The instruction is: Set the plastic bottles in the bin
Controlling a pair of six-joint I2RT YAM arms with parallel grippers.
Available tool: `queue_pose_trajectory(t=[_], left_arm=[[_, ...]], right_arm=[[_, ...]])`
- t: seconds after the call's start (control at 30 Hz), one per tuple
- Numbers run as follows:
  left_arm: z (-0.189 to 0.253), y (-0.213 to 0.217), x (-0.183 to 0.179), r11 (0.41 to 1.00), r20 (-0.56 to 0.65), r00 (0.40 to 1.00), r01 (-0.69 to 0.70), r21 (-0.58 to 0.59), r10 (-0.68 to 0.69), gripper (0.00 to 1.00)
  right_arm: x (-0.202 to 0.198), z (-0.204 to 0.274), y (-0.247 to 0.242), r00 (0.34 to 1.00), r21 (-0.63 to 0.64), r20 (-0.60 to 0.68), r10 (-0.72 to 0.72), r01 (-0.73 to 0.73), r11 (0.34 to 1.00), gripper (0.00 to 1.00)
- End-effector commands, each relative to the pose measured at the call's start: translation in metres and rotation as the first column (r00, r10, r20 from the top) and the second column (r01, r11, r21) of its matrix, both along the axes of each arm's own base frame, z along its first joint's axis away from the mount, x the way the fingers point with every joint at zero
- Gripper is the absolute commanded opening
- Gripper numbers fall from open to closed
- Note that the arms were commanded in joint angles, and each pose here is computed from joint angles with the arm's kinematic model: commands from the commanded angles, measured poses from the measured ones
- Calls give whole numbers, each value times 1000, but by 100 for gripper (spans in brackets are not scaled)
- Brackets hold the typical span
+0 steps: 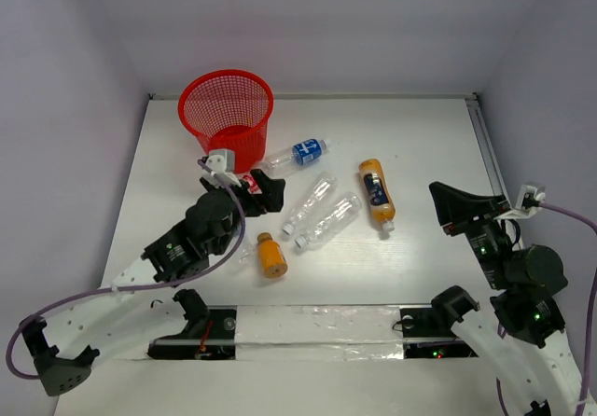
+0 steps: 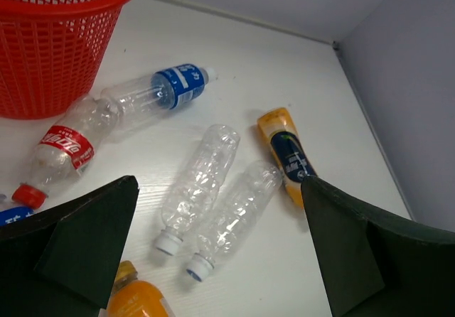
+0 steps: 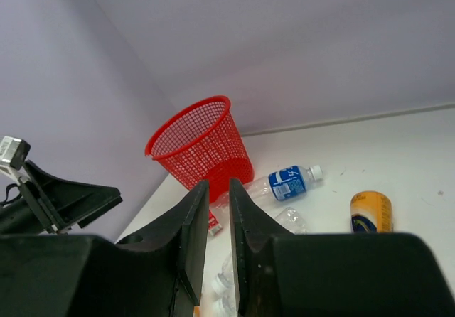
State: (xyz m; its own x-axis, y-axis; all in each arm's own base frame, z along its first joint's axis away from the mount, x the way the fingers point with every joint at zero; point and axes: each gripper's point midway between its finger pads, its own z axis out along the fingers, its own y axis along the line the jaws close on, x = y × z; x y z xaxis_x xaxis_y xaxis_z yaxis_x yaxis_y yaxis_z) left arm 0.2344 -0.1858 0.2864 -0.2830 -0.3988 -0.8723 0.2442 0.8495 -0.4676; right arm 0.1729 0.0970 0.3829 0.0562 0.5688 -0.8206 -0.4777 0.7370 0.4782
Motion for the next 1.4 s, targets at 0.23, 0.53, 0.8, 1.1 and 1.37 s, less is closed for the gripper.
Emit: queue_pose_trajectory(t=[0.23, 0.53, 0.8, 1.1, 1.37], left_arm=[[9, -68, 3, 971, 33, 972, 235, -42, -233, 99], [-20, -142, 33, 957, -52, 956, 291, 6, -290, 0], [-68, -207, 72, 950, -195, 938, 305, 66, -287, 58], [-105, -285, 106, 945, -307, 901, 327, 22, -305, 81], [-146, -291, 128, 969, -384, 906, 230, 88, -180, 85]], right_arm=[[-15, 14, -14, 999, -21, 30, -28, 29, 999, 0], [-15, 7, -13, 1000, -34, -2, -27, 27, 999, 0], [-12, -6, -4, 1000, -25, -10, 7, -8, 1000, 13], [-6, -24, 13, 996, -75, -56, 75, -79, 994, 59], [-13, -26, 22, 989, -80, -60, 134, -138, 987, 80]])
